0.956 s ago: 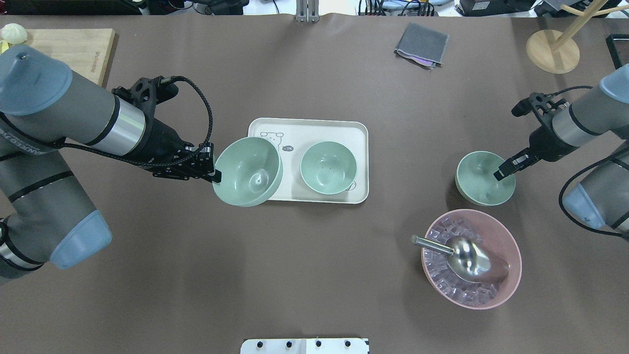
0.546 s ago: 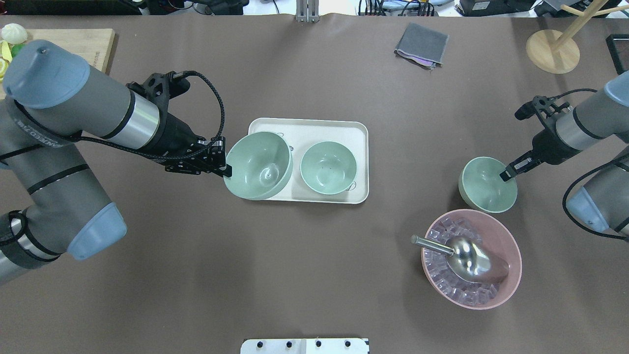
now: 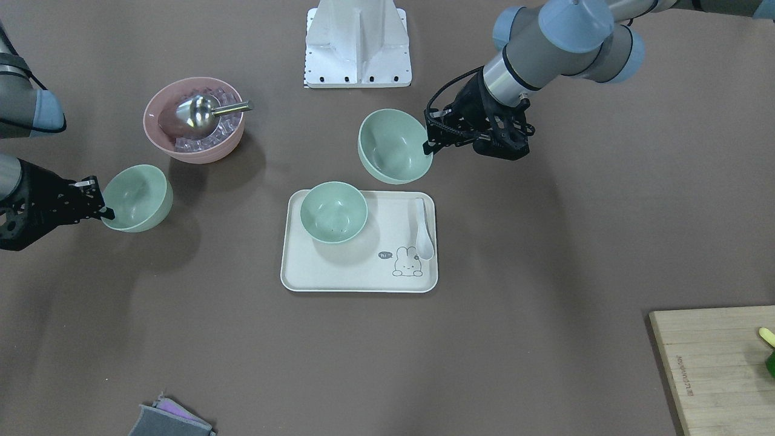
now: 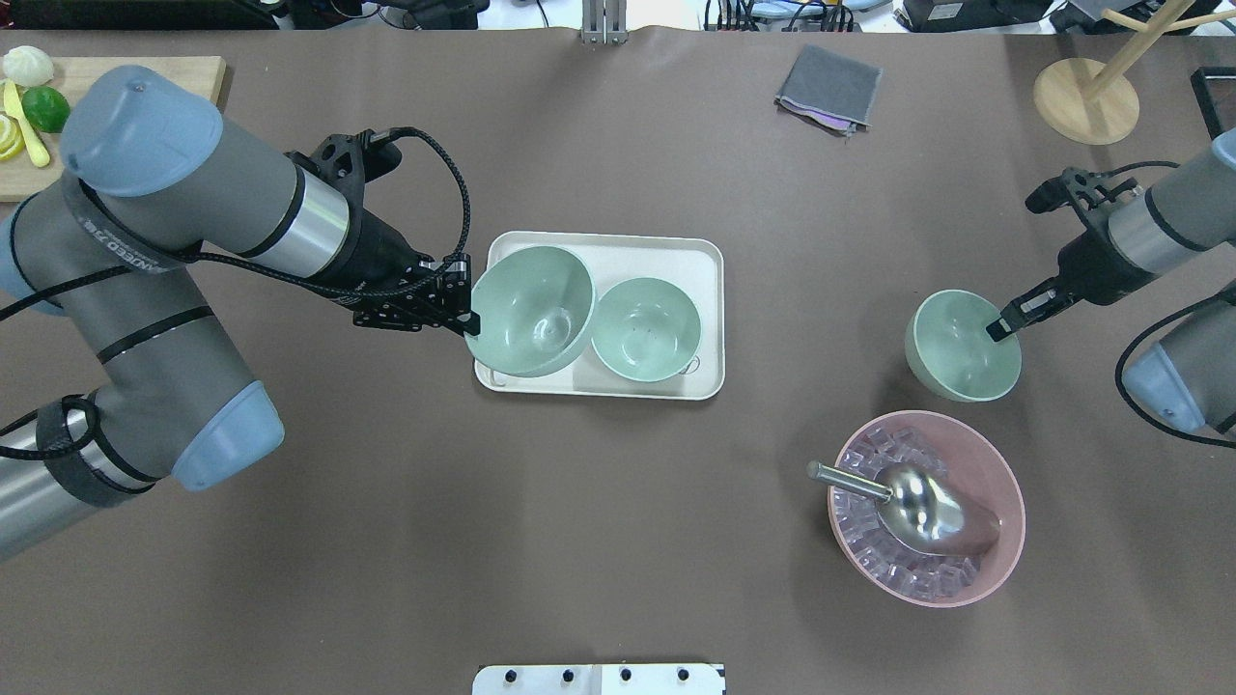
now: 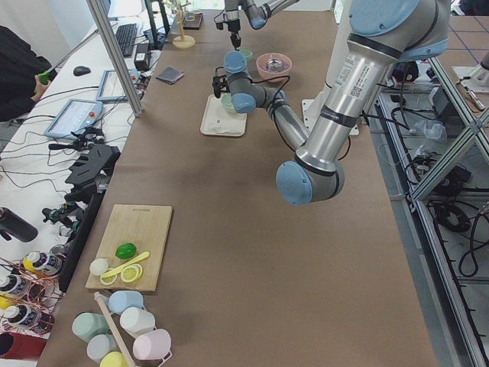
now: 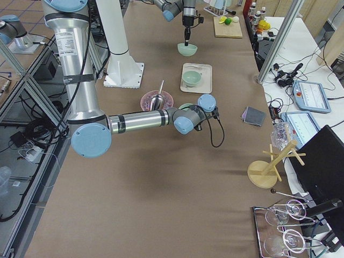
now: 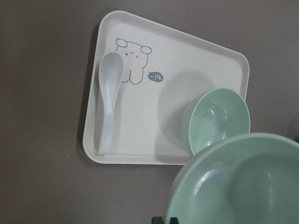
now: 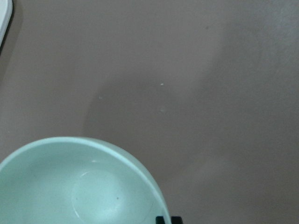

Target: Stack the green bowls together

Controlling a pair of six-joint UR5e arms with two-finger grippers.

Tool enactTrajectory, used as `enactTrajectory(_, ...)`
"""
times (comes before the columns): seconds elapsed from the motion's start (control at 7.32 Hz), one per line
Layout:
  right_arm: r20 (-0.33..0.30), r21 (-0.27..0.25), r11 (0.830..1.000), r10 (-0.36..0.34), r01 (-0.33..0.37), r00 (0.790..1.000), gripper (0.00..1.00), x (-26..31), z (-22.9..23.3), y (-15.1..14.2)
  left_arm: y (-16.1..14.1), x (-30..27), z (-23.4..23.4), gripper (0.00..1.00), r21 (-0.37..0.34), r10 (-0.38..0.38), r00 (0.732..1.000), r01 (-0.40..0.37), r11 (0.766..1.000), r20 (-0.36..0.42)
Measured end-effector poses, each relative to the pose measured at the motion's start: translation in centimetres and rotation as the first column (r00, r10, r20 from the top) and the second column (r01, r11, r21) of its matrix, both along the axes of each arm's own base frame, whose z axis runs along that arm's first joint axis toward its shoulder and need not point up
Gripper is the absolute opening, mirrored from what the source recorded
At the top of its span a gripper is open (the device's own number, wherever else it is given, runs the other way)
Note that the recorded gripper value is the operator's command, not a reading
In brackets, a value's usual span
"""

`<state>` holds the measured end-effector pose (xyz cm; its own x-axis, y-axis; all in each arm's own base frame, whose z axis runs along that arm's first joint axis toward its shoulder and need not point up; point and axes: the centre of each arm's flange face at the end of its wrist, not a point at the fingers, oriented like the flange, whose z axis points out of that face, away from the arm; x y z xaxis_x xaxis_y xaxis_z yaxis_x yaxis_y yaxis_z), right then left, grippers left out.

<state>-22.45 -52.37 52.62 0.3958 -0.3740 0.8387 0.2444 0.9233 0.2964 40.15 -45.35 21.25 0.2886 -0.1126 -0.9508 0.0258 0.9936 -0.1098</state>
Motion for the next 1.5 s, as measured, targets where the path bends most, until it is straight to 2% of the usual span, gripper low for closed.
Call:
enactTrajectory(0.27,-0.001,-0.001,0.998,0.058,-0.058,0.998,0.0,2.4,-0.9,-2.4,-0.7,1.0,-0.4,0.0,-0.007,0.0,1.0,0.0,1.0,0.003)
enactTrajectory(0.68,0.005,-0.057,0.991,0.121,-0.121,0.993,0.0,2.8,-3.8,-4.8,-1.5,5.6,-1.0,0.0,0.002,-0.056,0.997,0.056,0.998,-0.049)
enactTrajectory(1.09,0.016,-0.082,0.987,0.138,-0.136,0.99,0.0,2.6,-5.1,-5.4,-1.9,11.2,-0.7,0.0,0.015,-0.101,0.992,0.102,0.995,-0.07)
enactTrajectory(1.5,0.019,-0.084,0.987,0.14,-0.138,0.99,0.0,2.7,-5.2,-5.5,-1.2,13.0,-0.6,0.0,0.018,-0.093,0.994,0.094,0.995,-0.066)
